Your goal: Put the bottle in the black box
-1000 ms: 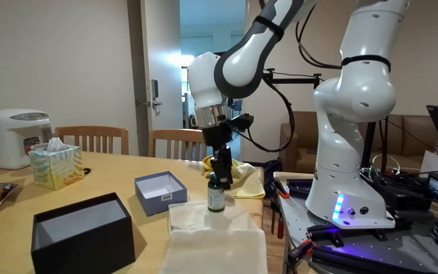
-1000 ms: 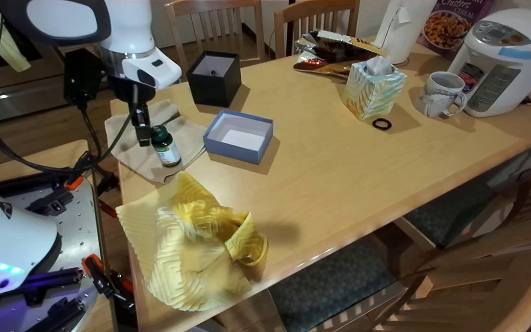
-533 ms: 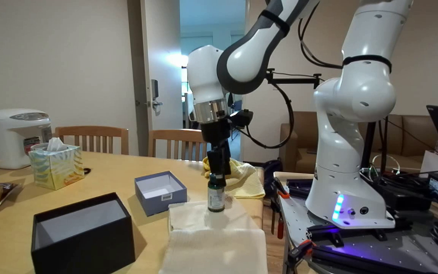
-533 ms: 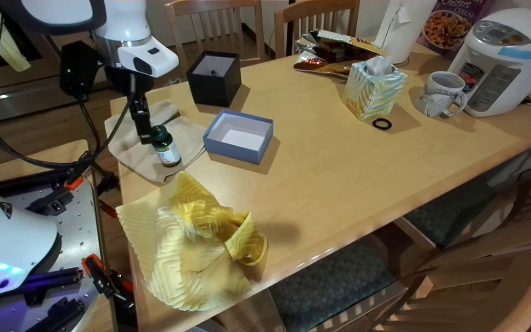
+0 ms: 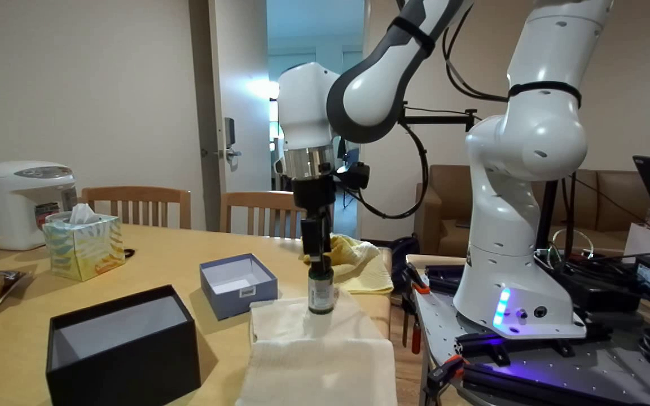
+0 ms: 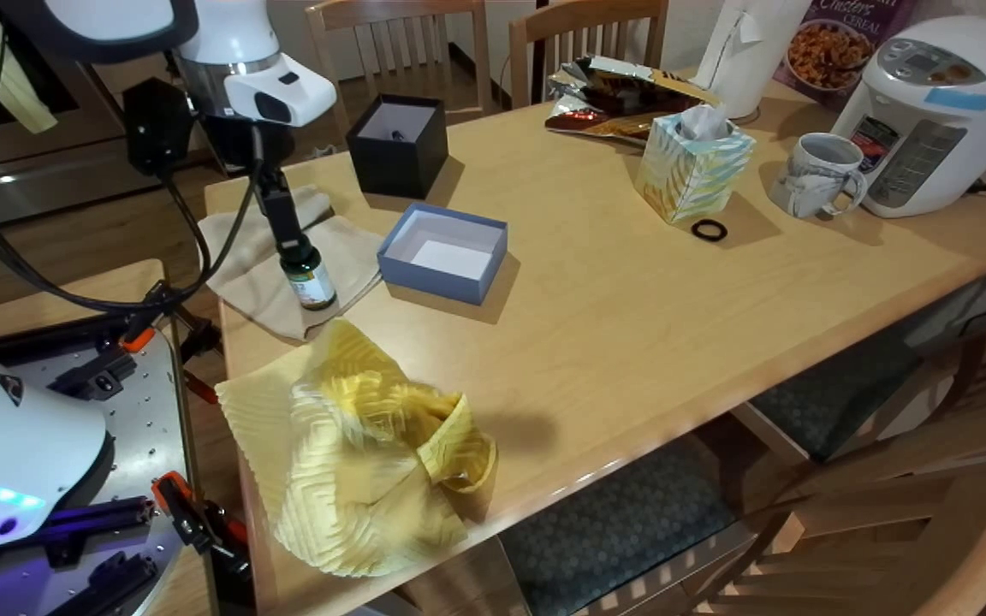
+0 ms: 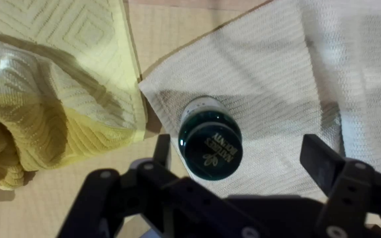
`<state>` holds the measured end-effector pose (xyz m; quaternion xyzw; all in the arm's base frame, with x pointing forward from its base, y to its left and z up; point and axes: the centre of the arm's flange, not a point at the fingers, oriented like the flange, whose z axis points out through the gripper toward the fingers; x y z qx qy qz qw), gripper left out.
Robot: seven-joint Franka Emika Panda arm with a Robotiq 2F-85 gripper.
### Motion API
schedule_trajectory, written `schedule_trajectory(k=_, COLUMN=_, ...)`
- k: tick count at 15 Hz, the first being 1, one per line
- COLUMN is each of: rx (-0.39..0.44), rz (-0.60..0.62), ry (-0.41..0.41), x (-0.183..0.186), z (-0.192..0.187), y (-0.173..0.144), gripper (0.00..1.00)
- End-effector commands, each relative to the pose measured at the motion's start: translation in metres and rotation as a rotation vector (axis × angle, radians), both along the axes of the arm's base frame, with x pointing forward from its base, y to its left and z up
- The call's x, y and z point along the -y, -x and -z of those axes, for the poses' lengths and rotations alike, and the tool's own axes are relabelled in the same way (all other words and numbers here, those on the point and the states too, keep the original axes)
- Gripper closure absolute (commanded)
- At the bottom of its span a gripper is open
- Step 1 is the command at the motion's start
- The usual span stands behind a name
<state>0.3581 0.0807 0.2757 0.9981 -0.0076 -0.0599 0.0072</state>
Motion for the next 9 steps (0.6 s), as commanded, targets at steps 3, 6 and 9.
schedule_trajectory(k=3, rx=0.056, rz=-0.023, ry=0.02, x=0.004, z=0.004, y=-0.001, gripper=0.0)
schedule_trajectory(k=6, rx=0.087, rz=-0.034, ry=0.02, x=0.004, z=0.005, y=-0.008, gripper=0.0)
schedule_trajectory(k=9, rx=0.078, rz=-0.028, ry=0.02, x=0.004, z=0.006, y=-0.011, gripper=0.28)
